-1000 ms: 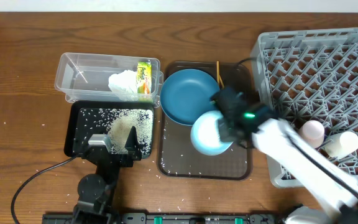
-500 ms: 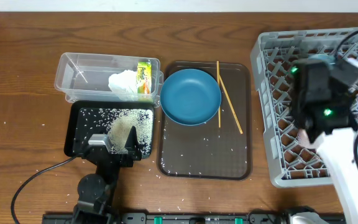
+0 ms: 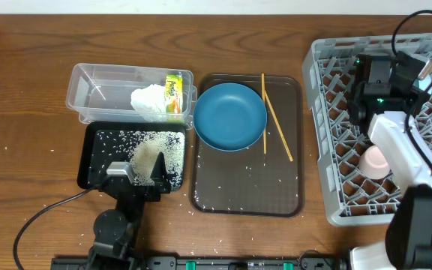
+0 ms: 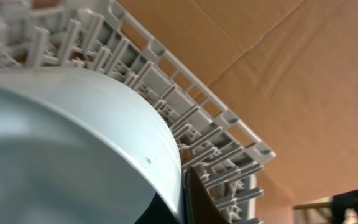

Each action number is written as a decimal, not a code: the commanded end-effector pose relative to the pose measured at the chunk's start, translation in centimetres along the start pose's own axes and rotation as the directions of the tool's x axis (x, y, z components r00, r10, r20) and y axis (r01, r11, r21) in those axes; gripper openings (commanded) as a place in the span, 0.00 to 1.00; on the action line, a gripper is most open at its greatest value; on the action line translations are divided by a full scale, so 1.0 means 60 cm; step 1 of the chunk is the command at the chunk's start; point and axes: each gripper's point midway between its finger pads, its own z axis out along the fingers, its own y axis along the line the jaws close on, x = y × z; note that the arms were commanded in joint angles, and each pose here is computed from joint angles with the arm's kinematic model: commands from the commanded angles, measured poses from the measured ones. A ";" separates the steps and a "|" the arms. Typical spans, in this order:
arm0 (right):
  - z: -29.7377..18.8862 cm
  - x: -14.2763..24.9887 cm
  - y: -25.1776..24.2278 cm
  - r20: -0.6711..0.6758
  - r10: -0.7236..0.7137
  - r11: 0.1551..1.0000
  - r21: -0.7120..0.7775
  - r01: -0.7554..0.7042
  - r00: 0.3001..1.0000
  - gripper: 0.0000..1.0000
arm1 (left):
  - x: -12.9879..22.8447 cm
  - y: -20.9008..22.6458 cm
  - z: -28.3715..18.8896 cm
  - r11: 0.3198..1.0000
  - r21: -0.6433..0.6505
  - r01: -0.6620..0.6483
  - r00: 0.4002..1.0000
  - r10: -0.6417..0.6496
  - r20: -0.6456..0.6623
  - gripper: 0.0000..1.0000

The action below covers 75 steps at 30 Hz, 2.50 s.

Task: Sort waste into correct bins and load items into the dishwasher rack
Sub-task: 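Carry the bowl with the right gripper and set it in the rack, then reach the right gripper to the blue plate edge and grip it, then lift the blue plate and stand it upright in the rack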

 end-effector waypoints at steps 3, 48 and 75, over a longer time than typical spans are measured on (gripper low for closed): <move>0.025 0.016 0.013 -0.022 -0.203 0.975 0.086 0.204 0.979 0.01 | 0.028 0.007 0.003 1.000 -0.011 -0.010 0.999 0.010 -0.040 0.98; -0.491 0.191 0.285 -0.297 -0.466 0.192 -0.953 -0.233 0.834 0.78 | 0.028 0.007 0.003 1.000 -0.011 -0.010 0.999 0.010 -0.040 0.98; -0.449 0.117 0.264 -0.283 -0.324 0.212 -0.952 -0.222 0.903 0.01 | 0.028 0.007 0.003 1.000 -0.011 -0.010 0.999 0.010 -0.040 0.98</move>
